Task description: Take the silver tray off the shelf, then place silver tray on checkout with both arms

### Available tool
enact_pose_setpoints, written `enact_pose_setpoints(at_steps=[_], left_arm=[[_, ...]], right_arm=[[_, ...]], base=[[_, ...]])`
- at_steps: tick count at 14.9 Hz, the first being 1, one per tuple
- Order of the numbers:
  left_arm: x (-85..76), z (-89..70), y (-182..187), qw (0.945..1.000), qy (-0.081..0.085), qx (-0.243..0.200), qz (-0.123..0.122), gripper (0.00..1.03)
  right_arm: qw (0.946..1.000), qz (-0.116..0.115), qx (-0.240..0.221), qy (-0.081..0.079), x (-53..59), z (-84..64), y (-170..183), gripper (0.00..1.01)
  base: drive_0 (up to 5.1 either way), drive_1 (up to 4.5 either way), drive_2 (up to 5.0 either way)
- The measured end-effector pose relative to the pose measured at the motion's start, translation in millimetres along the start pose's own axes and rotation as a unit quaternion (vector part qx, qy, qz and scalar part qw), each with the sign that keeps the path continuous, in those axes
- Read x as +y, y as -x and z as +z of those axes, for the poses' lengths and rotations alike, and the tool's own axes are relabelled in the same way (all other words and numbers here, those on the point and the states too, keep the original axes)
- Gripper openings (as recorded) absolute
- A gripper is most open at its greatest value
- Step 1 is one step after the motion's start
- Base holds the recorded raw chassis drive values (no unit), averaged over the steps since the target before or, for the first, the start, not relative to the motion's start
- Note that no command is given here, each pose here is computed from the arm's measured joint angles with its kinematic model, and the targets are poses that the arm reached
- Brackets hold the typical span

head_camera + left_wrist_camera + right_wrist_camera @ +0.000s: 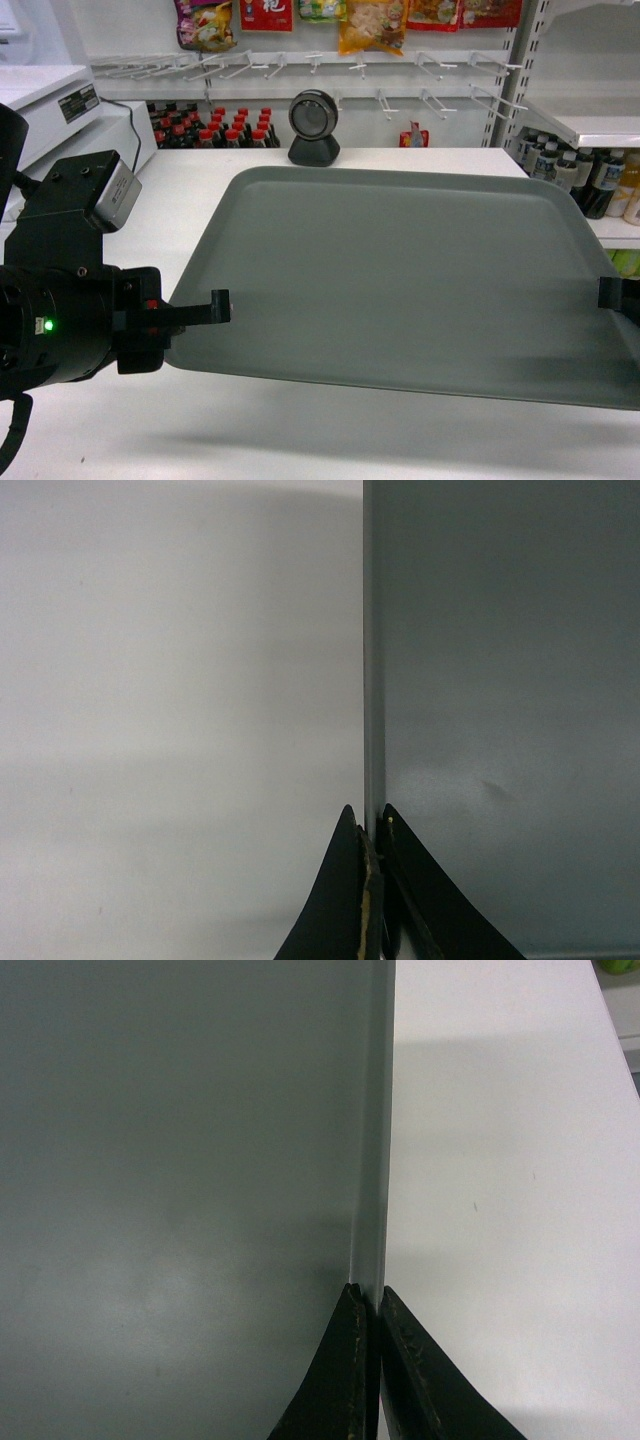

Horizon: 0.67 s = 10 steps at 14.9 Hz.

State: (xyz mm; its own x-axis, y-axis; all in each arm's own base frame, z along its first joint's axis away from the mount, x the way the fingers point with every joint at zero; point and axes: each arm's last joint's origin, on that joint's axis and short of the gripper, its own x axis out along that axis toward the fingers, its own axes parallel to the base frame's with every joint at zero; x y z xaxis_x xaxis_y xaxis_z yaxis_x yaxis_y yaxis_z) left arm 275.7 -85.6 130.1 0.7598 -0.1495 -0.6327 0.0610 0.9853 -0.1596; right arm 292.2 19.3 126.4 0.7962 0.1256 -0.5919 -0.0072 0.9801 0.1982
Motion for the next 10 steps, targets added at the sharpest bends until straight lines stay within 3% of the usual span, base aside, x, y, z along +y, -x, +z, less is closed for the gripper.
enact_pose_setpoints(at_steps=[2, 4, 5, 6, 8, 10], left_arm=[[0.0, 0.1, 0.0, 1.0000, 0.000, -0.001, 0.000, 0.02], [-0.3, 1.4, 0.0, 1.0000, 0.001, -0.005, -0.001, 0.02], [-4.6, 1.2, -1.4, 0.9988, 0.001, 0.031, 0.039, 0.02], [-9.0, 5.9, -4.8, 0.9948, 0.006, 0.040, 0.093, 0.03], [-2.1, 17.1, -20.5, 0.9901, 0.043, 0.046, 0.125, 0.03], [13.0, 26.8, -38.3, 0.9890, 0.073, 0.047, 0.119, 0.03]], right_arm=[[1.0000, 0.000, 0.000, 0.000, 0.0, 0.0, 0.0, 0.03], [1.0000, 0.001, -0.004, 0.000, 0.3, 1.5, -0.3, 0.03], [1.0000, 0.006, 0.000, 0.000, 0.5, 0.8, -0.5, 0.02], [0.9996, 0.025, 0.013, 0.009, 2.0, 1.4, -1.3, 0.02], [0.9951, 0.087, 0.044, 0.020, 5.5, 12.1, -32.3, 0.02], [0.9927, 0.109, 0.043, 0.028, 15.1, 23.6, -63.7, 0.03]], base=[[0.0, 4.27, -4.4], [0.0, 0.00, 0.0], [0.0, 0.00, 0.0], [0.0, 0.00, 0.0], [0.0, 0.00, 0.0], [0.0, 0.00, 0.0]])
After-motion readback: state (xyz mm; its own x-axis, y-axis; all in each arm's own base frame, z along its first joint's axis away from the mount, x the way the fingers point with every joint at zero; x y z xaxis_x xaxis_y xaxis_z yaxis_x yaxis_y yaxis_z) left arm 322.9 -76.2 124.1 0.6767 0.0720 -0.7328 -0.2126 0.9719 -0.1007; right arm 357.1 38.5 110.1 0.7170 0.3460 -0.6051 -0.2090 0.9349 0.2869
